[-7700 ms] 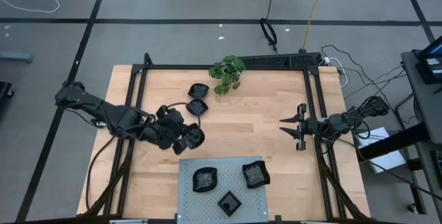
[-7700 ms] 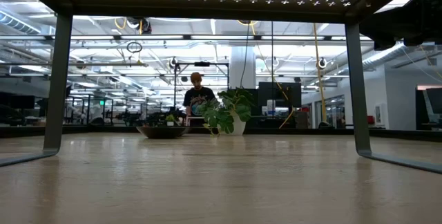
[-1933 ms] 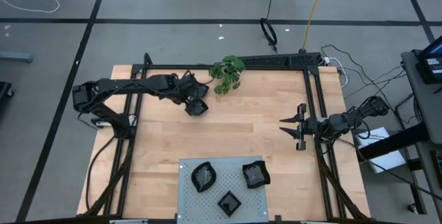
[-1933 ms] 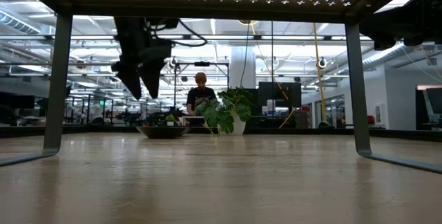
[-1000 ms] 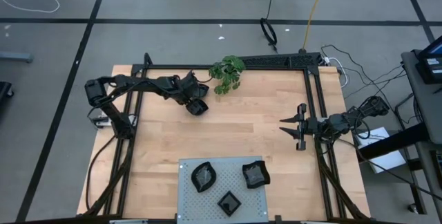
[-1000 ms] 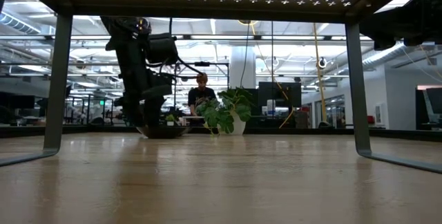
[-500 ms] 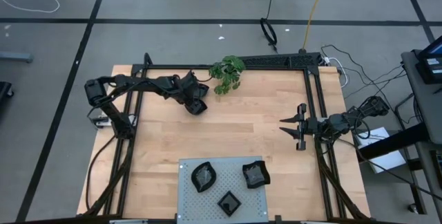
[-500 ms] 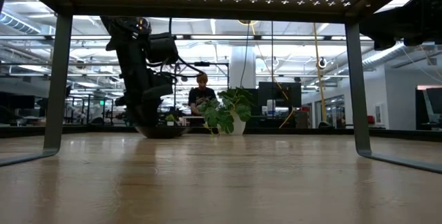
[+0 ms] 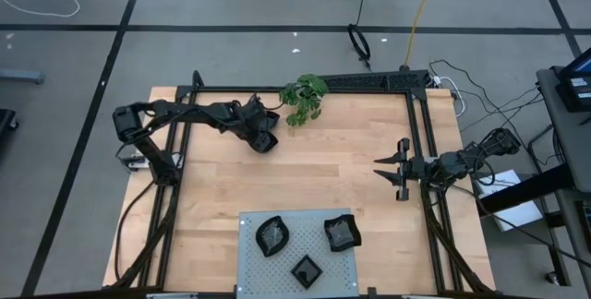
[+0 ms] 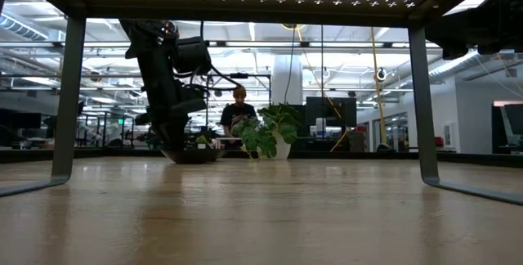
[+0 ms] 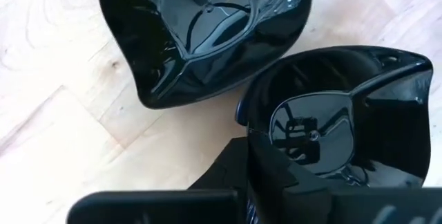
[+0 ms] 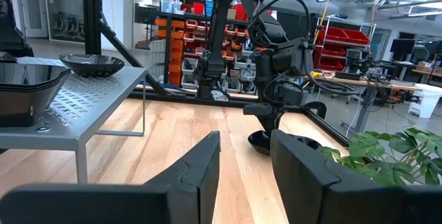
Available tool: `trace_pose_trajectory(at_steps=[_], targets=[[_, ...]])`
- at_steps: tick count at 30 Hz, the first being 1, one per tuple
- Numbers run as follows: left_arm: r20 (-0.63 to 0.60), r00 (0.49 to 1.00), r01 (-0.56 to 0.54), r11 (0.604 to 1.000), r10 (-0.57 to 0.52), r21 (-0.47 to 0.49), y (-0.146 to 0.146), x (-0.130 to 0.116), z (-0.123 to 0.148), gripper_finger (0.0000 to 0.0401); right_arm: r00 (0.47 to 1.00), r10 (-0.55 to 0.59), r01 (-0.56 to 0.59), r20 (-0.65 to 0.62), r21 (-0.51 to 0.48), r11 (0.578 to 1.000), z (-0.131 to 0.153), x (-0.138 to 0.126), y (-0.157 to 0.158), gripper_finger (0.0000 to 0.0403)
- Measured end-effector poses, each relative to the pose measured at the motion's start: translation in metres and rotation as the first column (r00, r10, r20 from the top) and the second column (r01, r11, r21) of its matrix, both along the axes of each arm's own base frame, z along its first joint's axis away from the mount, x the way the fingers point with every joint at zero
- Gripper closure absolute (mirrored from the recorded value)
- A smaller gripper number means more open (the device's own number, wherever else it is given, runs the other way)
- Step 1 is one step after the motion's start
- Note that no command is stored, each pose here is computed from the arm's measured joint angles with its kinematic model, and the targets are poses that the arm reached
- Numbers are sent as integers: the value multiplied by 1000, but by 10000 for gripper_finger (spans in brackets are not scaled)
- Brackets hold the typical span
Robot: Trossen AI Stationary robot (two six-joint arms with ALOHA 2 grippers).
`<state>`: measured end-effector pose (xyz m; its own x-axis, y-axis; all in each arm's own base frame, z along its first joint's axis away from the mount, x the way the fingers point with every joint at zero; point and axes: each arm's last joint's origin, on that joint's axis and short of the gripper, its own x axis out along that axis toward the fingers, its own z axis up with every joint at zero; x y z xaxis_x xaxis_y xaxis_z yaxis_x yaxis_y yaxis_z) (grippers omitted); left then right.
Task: Pick & Place Mini shaped plates
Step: Stack the leaf-shaped plate onto the stacked leaf-shaped plate on the shelf
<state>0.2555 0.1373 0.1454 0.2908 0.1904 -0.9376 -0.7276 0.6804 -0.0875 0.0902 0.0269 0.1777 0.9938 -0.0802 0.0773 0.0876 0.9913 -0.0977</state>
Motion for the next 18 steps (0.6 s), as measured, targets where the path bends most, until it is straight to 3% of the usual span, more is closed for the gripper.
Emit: trace_pose_trajectory(at_steps=[7, 18], targets=[[-6, 1000, -25, 1000, 25, -2, -6, -2, 7, 394, 1000, 0, 0, 0, 0, 1000, 0, 0, 0, 284], [71, 997, -9, 983, -4, 183, -41, -17, 64, 395, 1000, 0, 0, 0, 0, 1000, 0, 0, 0, 284]])
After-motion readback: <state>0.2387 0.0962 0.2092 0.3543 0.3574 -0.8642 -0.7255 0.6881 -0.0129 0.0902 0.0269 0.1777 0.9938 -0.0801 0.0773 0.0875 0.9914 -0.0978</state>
